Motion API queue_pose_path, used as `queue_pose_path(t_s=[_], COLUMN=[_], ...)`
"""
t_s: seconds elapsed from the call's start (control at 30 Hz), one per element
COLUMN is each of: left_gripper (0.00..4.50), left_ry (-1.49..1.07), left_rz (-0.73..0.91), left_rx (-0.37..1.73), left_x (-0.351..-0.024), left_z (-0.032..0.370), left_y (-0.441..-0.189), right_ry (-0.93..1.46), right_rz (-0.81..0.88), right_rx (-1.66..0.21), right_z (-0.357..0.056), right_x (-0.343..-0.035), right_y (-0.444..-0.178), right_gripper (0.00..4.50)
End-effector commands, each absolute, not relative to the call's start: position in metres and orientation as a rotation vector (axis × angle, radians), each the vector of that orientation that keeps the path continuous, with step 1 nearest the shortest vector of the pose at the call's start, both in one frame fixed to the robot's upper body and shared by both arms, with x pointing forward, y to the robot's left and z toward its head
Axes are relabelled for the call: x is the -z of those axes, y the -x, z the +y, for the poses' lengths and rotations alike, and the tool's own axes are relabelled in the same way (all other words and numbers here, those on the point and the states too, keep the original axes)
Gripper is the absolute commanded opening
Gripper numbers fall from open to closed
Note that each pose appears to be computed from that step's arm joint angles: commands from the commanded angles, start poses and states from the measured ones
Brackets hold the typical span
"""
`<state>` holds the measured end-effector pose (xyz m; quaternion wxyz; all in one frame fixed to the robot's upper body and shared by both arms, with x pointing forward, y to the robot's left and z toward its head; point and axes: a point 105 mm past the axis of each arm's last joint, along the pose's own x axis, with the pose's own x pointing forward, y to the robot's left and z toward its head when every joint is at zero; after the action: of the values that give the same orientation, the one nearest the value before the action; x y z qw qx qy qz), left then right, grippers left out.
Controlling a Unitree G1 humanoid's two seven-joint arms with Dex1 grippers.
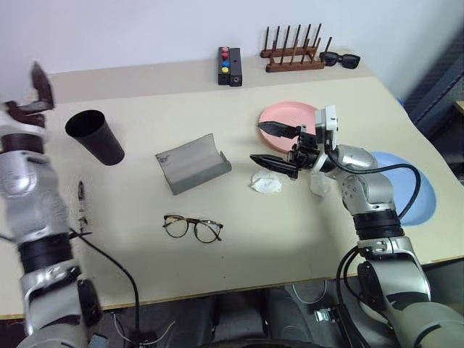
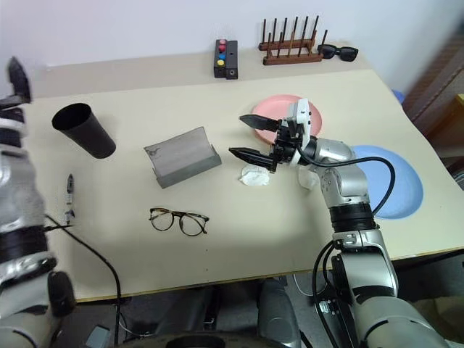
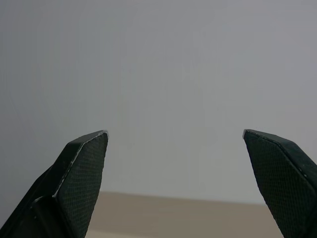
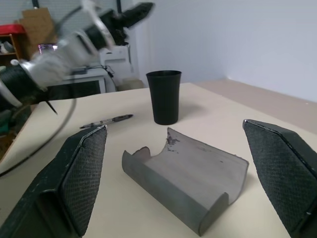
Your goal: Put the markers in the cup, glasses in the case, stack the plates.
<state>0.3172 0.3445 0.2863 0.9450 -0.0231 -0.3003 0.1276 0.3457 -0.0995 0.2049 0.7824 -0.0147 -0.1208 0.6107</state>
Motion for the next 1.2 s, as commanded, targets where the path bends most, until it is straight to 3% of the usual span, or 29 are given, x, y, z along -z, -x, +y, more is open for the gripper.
queue_pose_path(t_s=[0.03,0.2,0.43,0.73,1.03,1.2], left_gripper=[4.45,4.45,4.45,4.45,4.45,4.45], left_ry=[0.025,-0.054,-0.065,-0.017,0.028,0.065], left_rz=[-0.476,-0.137,0.085,0.238,0.384,0.379], left_rx=[-0.273,-0.275,-0.234,-0.260,-0.436,-0.485], left_x=[-0.290,-0.240,-0.199,-0.157,-0.111,-0.101], left_z=[0.342,0.339,0.334,0.331,0.344,0.345], left_y=[-0.301,-0.279,-0.263,-0.268,-0.278,-0.287], right_ry=[0.052,0.066,0.154,0.357,0.321,0.302], right_rz=[-0.324,-0.279,-0.117,-0.036,-0.121,-0.151], right_rx=[-1.320,-1.343,-1.451,-1.526,-1.541,-1.555], right_z=[-0.102,-0.103,-0.107,-0.105,-0.095,-0.092], right_x=[-0.221,-0.215,-0.183,-0.153,-0.164,-0.165], right_y=[-0.344,-0.340,-0.315,-0.304,-0.306,-0.307], right_gripper=[4.50,4.50,4.50,4.50,4.50,4.50])
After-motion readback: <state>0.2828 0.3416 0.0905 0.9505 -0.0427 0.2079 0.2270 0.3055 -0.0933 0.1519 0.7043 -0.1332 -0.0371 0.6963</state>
